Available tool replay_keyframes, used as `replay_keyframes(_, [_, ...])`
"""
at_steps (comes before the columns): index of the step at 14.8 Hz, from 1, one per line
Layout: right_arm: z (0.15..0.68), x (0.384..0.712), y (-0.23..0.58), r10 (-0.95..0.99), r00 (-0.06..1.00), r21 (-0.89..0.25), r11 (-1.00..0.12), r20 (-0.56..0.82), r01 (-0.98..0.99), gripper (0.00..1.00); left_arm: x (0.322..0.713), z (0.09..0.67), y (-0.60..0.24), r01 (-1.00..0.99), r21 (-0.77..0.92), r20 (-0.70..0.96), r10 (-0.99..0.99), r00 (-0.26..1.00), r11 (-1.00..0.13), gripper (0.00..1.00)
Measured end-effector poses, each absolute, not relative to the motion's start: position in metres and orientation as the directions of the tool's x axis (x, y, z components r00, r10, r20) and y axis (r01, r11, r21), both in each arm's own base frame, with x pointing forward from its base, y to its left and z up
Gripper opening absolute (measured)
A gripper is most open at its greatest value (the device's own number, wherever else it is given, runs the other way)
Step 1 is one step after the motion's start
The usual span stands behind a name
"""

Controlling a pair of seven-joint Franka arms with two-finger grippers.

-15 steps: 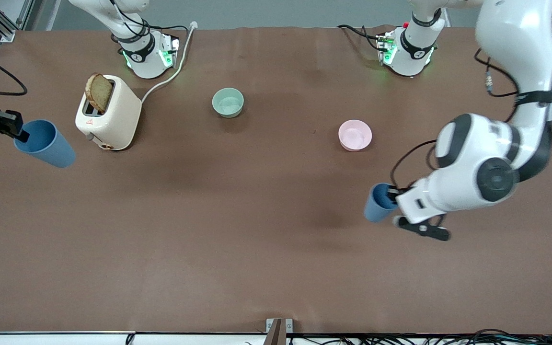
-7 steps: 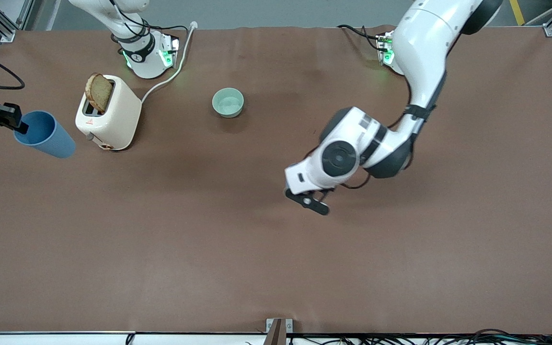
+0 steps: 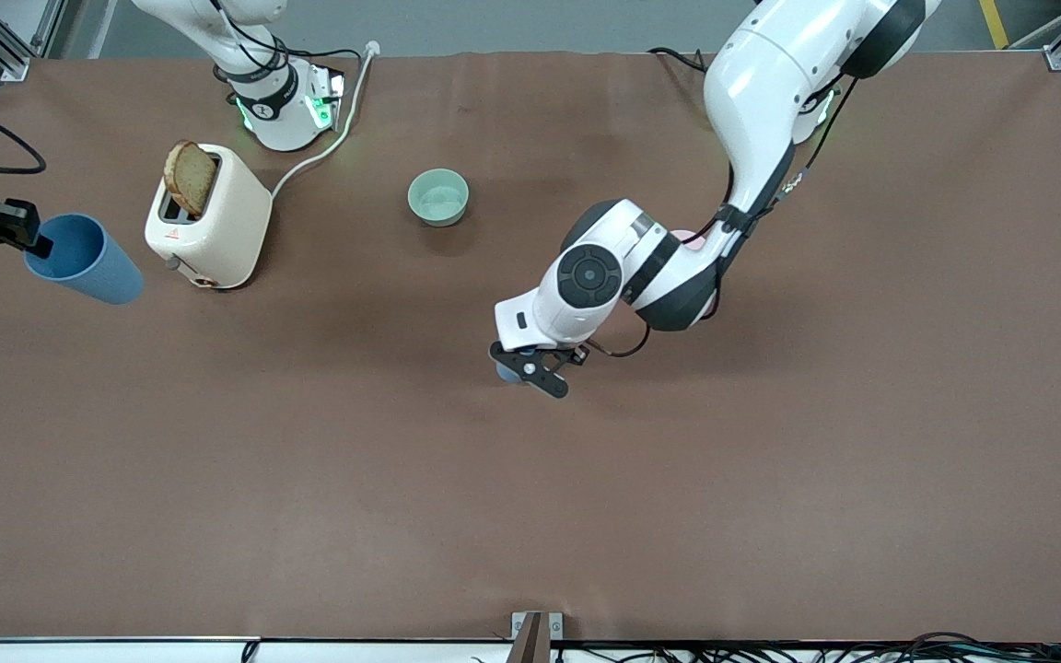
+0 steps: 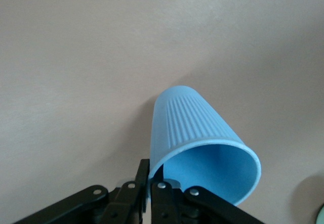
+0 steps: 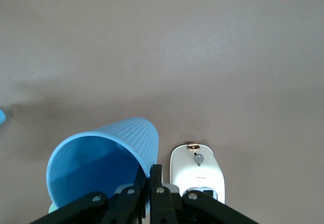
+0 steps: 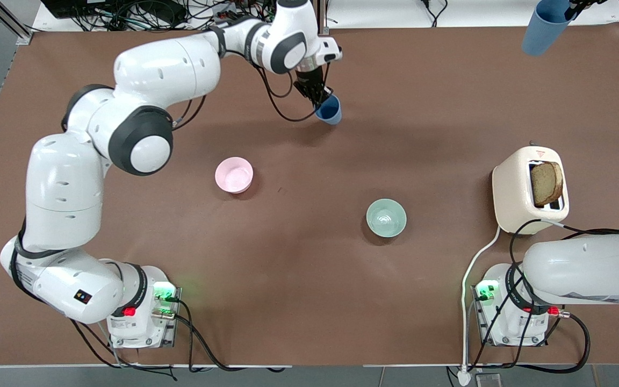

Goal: Stack blue cups with both arms
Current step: 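Carry the cup to the table center with the left gripper while the right gripper lifts, then set the cup down, open the left gripper while the right gripper carries its cup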

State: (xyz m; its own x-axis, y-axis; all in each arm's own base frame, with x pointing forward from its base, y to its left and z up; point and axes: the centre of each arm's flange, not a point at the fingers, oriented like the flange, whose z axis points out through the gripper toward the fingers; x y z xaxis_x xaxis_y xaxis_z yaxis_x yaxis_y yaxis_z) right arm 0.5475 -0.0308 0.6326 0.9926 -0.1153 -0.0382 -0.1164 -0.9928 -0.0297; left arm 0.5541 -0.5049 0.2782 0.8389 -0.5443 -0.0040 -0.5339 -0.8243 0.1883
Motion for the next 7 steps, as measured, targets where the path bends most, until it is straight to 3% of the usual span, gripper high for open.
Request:
replay_keyframes(5, [0.632,0.548,-0.033,-0.119,0.992,-0.03,-0.992,-0.039,-0.121,0.05,0.54,0.257,-0.518,-0.574,0.156,-0.018,-0.583,0.812,-0.804,0.05])
replay_keyframes(7, [0.632,0.548,-0.033,-0.12,0.992,-0.03,-0.992,-0.039,-0.121,0.05,0.542,0.259,-0.517,-0.579,0.145,-0.012,-0.587,0.81,-0.802,0.17])
